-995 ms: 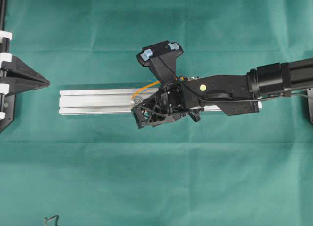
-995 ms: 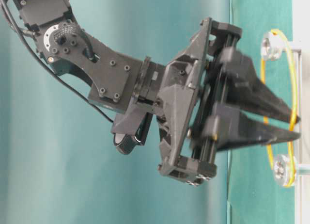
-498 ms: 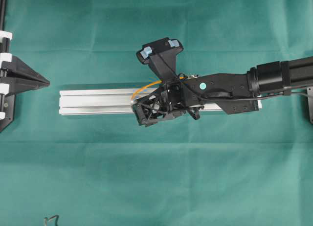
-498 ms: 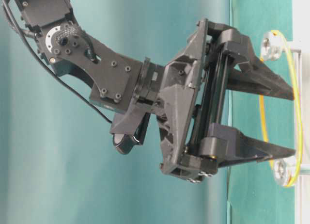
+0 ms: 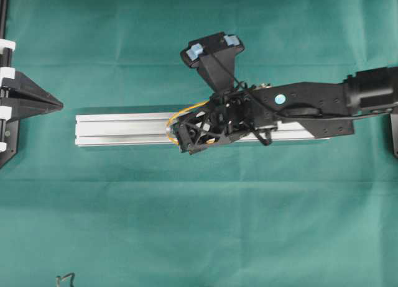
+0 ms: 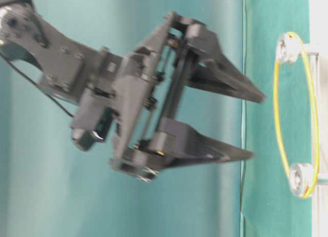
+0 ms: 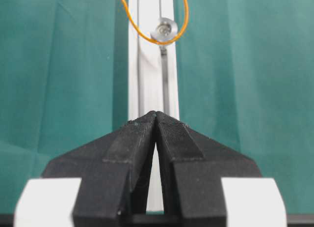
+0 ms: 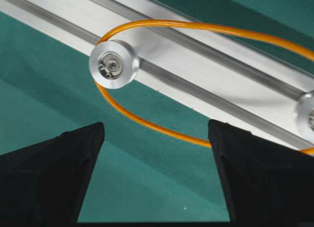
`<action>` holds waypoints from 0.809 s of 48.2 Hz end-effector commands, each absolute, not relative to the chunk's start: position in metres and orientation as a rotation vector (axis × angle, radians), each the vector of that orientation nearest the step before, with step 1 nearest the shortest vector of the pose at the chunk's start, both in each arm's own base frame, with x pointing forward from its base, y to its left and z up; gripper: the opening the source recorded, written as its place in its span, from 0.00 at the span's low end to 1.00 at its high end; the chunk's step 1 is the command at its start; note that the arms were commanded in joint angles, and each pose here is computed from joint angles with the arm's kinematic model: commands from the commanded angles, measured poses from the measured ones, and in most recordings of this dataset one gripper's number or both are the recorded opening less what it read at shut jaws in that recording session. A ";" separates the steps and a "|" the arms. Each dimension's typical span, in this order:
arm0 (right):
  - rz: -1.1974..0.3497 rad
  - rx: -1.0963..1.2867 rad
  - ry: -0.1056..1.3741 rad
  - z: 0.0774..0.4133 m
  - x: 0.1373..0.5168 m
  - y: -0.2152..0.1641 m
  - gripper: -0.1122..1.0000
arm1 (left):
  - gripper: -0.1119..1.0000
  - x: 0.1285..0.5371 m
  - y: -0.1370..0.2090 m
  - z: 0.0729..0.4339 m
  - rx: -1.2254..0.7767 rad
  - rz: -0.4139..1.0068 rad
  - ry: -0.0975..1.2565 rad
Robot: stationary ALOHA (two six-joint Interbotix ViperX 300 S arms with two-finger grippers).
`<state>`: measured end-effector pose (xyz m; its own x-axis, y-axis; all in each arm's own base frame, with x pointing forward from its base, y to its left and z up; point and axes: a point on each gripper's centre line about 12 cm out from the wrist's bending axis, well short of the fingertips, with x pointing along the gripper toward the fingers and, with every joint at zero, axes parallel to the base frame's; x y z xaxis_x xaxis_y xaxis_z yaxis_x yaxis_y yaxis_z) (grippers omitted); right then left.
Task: Hook the rubber onto the shaft.
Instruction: 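Lift the open right gripper up and away from the rail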
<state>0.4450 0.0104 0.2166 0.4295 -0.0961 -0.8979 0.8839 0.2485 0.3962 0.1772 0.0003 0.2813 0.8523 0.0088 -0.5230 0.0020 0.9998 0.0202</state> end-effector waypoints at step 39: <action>-0.703 0.951 0.851 0.287 0.416 -0.001 0.91 | 0.12 0.179 0.000 0.295 0.019 0.003 0.514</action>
